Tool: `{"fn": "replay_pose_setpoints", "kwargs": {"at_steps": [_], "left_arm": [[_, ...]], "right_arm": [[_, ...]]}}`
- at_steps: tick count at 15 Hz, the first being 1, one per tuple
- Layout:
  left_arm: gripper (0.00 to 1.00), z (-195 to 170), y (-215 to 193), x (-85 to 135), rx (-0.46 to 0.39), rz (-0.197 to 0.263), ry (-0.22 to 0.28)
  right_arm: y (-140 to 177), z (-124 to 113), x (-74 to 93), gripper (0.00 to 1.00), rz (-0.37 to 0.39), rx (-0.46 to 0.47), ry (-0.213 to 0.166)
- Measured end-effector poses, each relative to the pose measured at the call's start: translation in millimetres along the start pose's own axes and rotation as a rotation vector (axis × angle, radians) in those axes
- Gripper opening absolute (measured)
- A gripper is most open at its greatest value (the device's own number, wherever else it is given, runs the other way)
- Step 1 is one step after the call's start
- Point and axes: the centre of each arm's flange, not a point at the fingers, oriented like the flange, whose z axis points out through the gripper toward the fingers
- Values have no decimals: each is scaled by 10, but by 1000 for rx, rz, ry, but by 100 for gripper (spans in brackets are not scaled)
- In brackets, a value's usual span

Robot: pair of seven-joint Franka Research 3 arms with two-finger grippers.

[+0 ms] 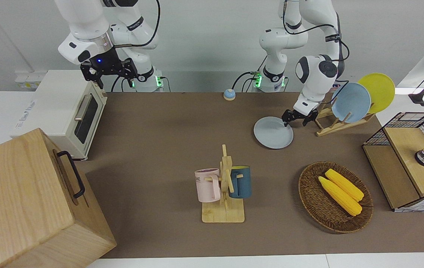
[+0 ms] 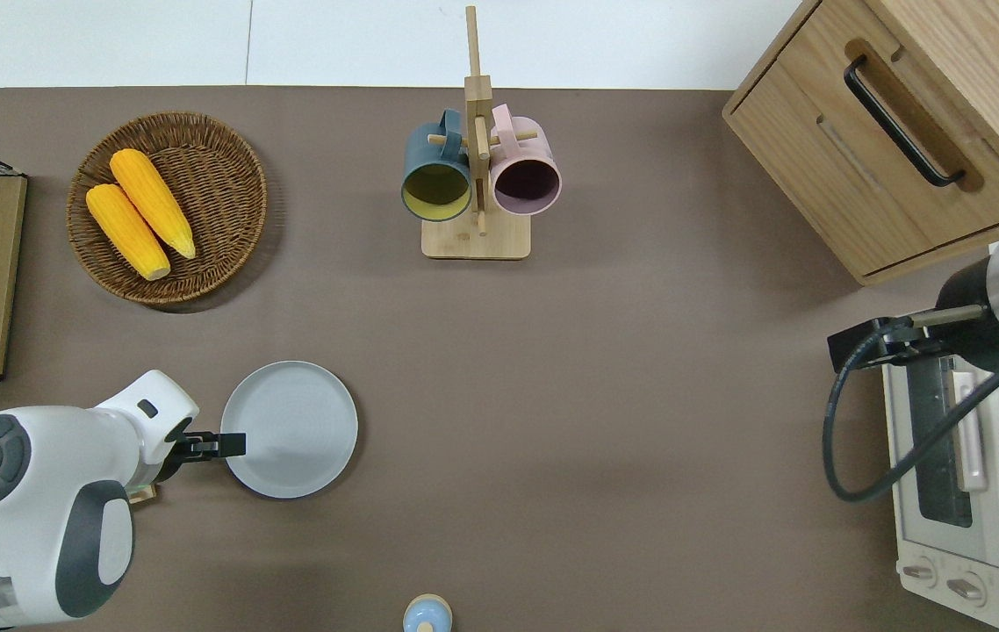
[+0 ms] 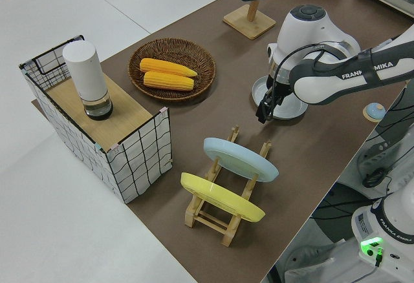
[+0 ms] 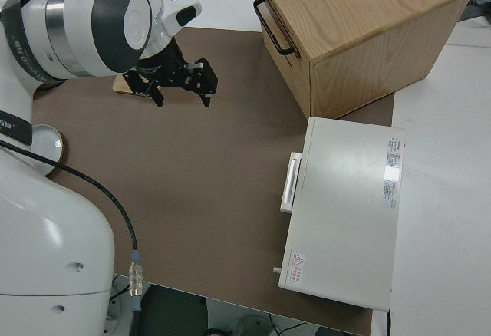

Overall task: Pick gray plate from table and place it on lower plate rack with left arm
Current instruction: 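Close the left gripper on the gray plate's rim nearest it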

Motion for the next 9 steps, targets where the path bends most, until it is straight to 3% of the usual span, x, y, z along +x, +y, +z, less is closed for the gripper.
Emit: {"fn": "replay_pose_setpoints", "kwargs": {"at_steps": [7,8,9], "left_arm": [[98,172,12,21,-2,2,-16],[97,173,27,21,-2,4,-16],[88,173,43,20,-2,6,-16]], "right_arm": [[0,0,0,99,0,0,0],[0,0,0,99,0,0,0],[0,0,0,99,0,0,0]]}}
